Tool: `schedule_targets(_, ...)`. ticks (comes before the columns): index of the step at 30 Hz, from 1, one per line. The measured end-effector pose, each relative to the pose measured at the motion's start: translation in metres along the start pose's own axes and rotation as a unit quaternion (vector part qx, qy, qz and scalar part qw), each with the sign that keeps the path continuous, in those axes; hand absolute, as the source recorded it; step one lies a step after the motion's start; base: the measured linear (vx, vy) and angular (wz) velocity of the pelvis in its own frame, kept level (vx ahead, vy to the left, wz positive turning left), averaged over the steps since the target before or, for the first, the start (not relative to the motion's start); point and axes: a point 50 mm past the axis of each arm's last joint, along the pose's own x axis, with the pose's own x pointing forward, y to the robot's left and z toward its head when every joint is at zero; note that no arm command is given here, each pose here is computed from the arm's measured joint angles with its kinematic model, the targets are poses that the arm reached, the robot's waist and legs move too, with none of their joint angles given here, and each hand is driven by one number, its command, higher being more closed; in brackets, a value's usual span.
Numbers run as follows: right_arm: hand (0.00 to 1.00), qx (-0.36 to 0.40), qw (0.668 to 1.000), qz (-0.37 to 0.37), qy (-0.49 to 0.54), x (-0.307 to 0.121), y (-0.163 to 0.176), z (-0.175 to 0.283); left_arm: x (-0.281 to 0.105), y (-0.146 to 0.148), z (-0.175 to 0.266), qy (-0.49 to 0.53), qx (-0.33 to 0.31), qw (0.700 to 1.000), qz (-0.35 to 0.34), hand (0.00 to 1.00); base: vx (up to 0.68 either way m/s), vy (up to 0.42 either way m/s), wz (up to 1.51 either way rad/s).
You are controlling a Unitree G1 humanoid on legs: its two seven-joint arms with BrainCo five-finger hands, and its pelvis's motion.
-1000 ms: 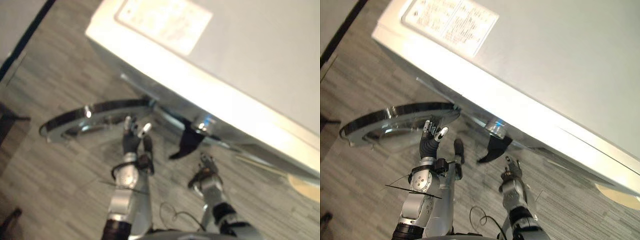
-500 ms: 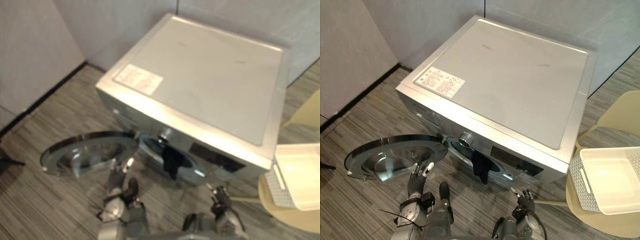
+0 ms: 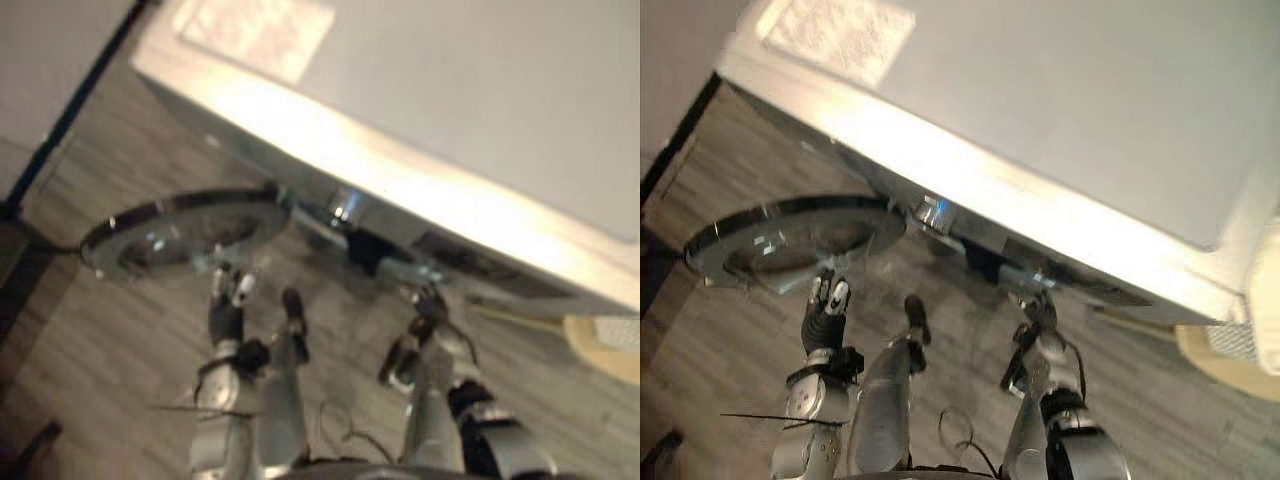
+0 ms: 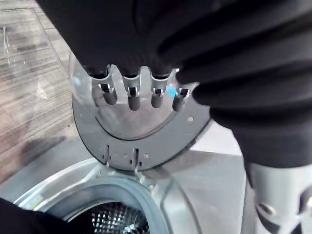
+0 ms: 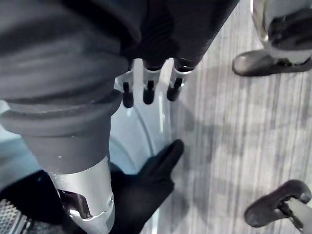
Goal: Pick up the laundry basket with both hands and put the clothes into the washing machine.
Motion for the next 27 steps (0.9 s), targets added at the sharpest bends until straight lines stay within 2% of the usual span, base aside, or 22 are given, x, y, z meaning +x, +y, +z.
schedule_targets(3,0.00,0.023,0.998,-0.002,-0.062,0.013,0.015,0.050,0.012,-0.013,0.017,-0.042,-0.038,0.998,-0.016,0.00,-0.05,0.014,0.38)
schedule_targets(7,0.00,0.035,0.995,-0.009,-0.095,0.019,0.019,0.079,0.014,-0.023,0.022,-0.048,-0.079,0.995,-0.033,0.00,0.00,0.032,0.11)
schedule_targets(10,0.00,0.009,0.994,-0.010,-0.106,0.024,0.021,0.096,0.013,-0.032,0.031,-0.067,-0.105,0.991,-0.054,0.00,-0.03,0.024,0.17)
schedule_targets(14,0.00,-0.069,0.988,-0.008,-0.135,0.028,0.025,0.125,0.011,-0.039,0.034,-0.064,-0.149,0.984,-0.068,0.00,-0.07,-0.007,0.29)
schedule_targets(20,0.00,-0.119,0.974,-0.044,-0.185,0.030,0.007,0.177,0.008,-0.043,0.030,-0.047,-0.171,0.981,-0.076,0.00,-0.11,-0.003,0.37)
schedule_targets(24,0.00,-0.113,0.969,-0.036,-0.215,0.026,0.017,0.204,0.007,-0.047,0.028,-0.039,-0.179,0.979,-0.084,0.00,-0.08,0.006,0.29)
schedule_targets(27,0.00,-0.073,0.970,-0.018,-0.231,0.021,0.032,0.225,0.006,-0.048,0.028,-0.040,-0.182,0.979,-0.085,0.00,-0.10,0.021,0.28)
